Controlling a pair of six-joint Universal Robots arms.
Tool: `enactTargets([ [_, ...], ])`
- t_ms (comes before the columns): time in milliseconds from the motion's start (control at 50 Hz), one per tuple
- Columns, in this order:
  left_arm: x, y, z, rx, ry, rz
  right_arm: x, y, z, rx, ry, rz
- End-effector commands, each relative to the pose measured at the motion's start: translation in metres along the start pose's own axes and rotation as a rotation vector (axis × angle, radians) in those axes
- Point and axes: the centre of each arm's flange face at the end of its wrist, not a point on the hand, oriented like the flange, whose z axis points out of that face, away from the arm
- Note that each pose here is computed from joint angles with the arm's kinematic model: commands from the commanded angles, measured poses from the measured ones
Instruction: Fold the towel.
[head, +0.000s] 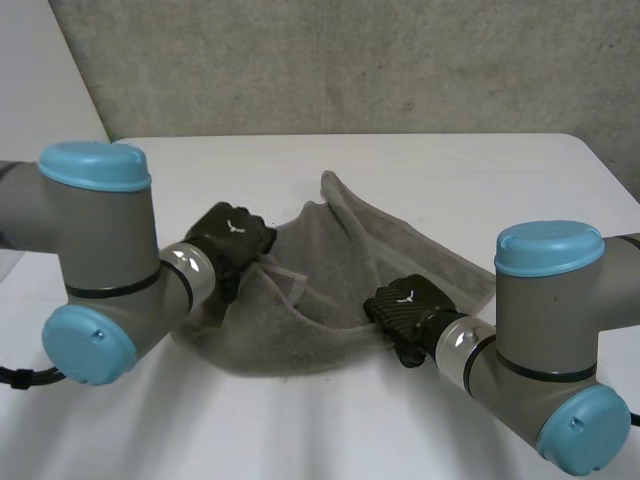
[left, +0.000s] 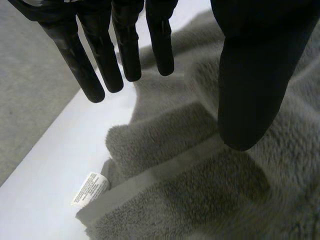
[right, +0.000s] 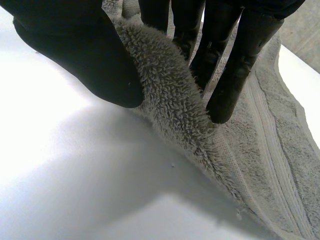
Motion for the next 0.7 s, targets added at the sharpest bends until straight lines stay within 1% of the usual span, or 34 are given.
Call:
enactTargets([
  [20,0.006,0.008,0.004,-0.022,0.029,0.127,0.000,0.001,0.000,-0.001,-0.006,-0.001],
  [120,0.008,0.009,0.005,-0.026,0.037,0.144,0.000,0.001,0.001,0.001,-0.006,-0.001],
  [260,0.020,0.007,0.001,-0.016,0.066,0.155,0.000,0.002,0.004,0.006,-0.003,-0.004],
  [340,0.019,0.004,-0.001,-0.010,0.059,0.153,0.000,0.002,0.004,0.006,-0.003,-0.005],
  [480,0.009,-0.015,-0.011,0.065,0.009,0.154,0.000,0.002,0.004,0.007,-0.002,-0.005],
  [520,0.010,-0.016,-0.013,0.074,0.012,0.157,0.000,0.002,0.004,0.007,-0.001,-0.005],
  [580,0.019,-0.016,-0.017,0.083,0.050,0.166,0.000,0.002,0.004,0.007,-0.002,-0.005],
  [620,0.031,-0.017,-0.021,0.092,0.092,0.177,0.000,0.002,0.004,0.007,-0.001,-0.005],
  [700,0.039,-0.009,-0.024,0.069,0.122,0.194,0.001,0.001,0.005,0.010,0.000,-0.005],
])
